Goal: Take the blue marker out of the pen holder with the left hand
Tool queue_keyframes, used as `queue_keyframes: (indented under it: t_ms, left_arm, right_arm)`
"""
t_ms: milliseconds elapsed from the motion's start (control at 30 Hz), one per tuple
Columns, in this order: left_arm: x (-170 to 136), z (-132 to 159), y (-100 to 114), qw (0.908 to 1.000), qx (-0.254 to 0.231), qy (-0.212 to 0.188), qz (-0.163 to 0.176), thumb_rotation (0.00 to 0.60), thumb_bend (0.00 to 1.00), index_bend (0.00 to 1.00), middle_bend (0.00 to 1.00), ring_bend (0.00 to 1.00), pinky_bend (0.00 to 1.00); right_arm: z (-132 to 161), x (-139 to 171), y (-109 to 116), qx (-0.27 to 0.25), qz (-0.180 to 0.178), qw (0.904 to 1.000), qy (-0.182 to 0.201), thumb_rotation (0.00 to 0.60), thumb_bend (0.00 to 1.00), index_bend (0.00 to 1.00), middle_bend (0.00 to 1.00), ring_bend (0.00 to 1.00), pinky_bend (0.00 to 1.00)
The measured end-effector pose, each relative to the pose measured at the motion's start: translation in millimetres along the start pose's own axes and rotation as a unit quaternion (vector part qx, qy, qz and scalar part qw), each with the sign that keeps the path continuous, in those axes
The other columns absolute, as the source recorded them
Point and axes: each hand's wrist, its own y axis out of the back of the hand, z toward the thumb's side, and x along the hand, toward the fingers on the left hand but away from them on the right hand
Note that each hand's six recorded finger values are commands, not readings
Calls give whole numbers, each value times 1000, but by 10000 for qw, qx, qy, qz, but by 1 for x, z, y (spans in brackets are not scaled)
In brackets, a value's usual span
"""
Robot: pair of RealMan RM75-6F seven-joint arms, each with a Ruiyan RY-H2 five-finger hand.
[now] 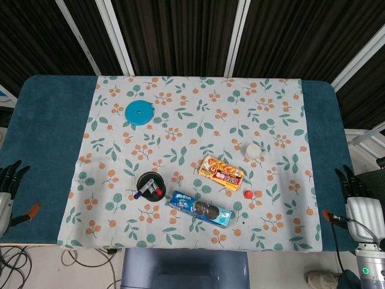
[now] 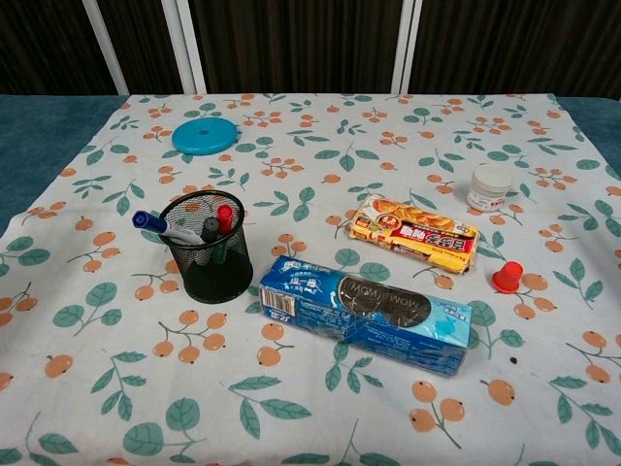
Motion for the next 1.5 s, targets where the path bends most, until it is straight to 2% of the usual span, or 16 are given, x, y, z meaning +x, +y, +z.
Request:
queue_keyframes:
  t_ms: [1100, 1367, 1500]
  left_arm:
    - [1, 2, -4, 10000, -2, 0, -34, 600, 199, 103, 0, 0, 0]
    - [9, 20, -7, 9993, -102, -348, -28, 600, 199, 156, 0, 0, 0]
    - [22, 43, -7, 9969, -139, -770, 7, 600, 199, 185, 0, 0, 0]
  right_arm:
    - [0, 0, 0, 2, 7, 10000, 0, 600, 119, 87, 33, 151, 241]
    - [0, 1, -1, -2, 17, 10000, -22, 600, 119, 87, 33, 151, 241]
    - [0, 1, -1, 12, 22, 10000, -18, 600, 119, 87, 33, 151, 241]
